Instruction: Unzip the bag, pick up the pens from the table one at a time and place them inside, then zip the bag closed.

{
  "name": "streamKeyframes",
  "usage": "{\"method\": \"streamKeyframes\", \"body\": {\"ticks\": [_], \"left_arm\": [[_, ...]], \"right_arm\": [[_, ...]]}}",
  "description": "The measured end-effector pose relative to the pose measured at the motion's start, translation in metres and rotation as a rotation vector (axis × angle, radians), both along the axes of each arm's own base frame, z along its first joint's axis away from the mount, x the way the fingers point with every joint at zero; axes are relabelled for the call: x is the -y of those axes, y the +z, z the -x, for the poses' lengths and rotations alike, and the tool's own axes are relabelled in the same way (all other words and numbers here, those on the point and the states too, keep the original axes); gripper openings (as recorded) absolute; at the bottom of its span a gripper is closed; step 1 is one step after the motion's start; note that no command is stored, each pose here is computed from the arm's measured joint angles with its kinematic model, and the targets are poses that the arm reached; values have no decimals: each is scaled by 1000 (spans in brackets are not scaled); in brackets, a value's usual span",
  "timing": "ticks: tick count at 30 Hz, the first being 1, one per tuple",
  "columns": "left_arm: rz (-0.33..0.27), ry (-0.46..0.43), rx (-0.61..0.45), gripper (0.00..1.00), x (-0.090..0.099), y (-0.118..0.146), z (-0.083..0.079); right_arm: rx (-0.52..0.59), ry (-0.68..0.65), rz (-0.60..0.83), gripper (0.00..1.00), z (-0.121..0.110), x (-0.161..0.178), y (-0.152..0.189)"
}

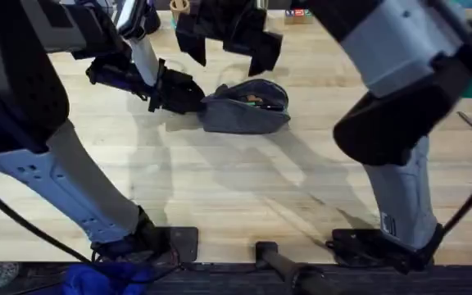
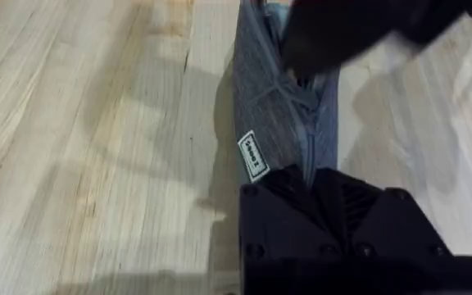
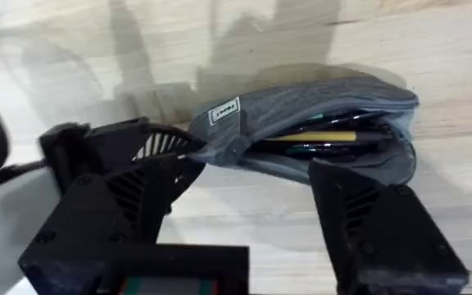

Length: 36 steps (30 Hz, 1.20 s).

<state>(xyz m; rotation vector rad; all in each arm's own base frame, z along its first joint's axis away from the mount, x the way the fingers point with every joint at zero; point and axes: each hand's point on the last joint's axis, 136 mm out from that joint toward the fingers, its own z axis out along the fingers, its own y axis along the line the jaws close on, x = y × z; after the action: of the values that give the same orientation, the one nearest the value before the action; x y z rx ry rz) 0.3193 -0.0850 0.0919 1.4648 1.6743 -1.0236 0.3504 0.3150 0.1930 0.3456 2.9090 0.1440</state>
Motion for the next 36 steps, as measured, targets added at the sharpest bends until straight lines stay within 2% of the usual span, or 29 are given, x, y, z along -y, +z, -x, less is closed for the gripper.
{"method": "streamKeyframes", "body": {"ticks": [6, 12, 23, 28, 34, 36], "left_arm": [[0, 0, 0, 42, 0, 0, 0], [0, 0, 0, 42, 0, 0, 0], [0, 0, 0, 41, 0, 0, 0], [0, 0, 0, 41, 0, 0, 0], [0, 0, 0, 41, 0, 0, 0], [0, 0, 0, 41, 0, 0, 0]], "right_arm": [[-59, -26, 28, 956, -2, -6, -31], [-67, -43, 25, 886, -2, -6, -34], [-96, -46, 1, 871, -1, -14, -43], [-122, -46, 15, 780, -1, -16, -56], [-137, -43, 0, 687, 2, -19, -57], [-139, -43, -1, 624, 2, -19, -57]]}}
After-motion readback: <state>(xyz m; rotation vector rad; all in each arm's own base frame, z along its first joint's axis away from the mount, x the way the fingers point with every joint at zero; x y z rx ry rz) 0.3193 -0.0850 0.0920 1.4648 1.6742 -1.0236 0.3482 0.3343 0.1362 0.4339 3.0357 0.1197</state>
